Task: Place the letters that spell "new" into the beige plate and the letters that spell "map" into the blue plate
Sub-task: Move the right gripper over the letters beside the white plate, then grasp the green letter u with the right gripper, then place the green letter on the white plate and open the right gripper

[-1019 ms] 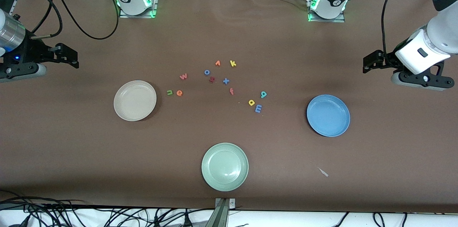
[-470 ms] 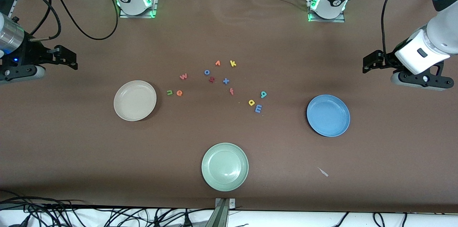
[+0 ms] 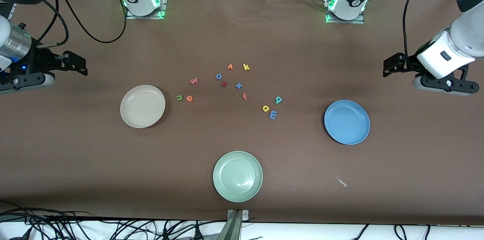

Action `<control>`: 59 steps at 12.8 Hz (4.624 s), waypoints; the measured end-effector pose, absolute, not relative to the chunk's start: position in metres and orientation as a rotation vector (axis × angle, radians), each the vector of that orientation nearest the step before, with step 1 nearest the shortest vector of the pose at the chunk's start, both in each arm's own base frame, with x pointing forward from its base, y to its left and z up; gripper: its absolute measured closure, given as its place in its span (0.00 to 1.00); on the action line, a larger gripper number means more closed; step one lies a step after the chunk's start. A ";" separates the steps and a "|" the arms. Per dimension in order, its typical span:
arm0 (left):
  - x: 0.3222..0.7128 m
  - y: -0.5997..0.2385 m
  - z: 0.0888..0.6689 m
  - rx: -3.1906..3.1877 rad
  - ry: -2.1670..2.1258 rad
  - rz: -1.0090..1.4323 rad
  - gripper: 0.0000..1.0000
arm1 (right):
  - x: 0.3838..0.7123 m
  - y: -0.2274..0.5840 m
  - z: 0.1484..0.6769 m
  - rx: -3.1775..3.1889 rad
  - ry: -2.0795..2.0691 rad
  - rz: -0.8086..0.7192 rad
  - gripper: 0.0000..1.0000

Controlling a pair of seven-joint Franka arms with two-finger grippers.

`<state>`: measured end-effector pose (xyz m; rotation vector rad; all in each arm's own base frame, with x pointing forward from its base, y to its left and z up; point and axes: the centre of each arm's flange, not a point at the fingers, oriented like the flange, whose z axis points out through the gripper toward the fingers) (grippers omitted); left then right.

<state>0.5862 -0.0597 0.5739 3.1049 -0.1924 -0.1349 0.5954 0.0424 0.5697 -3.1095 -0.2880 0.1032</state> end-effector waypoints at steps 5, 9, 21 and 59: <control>0.586 -0.061 0.572 3.104 -0.196 -0.142 0.00 | 0.597 0.046 0.562 -3.105 -0.295 0.123 0.00; 0.586 -0.061 0.572 3.104 -0.197 -0.142 0.00 | 0.601 0.063 0.552 -3.092 -0.331 0.111 0.00; 0.582 -0.047 0.579 3.105 -0.160 -0.192 0.00 | 0.565 0.230 0.322 -3.050 -0.408 0.026 0.00; 0.575 -0.061 0.585 3.101 -0.192 -0.248 0.00 | 0.522 0.223 0.225 -3.065 -0.568 -0.019 0.73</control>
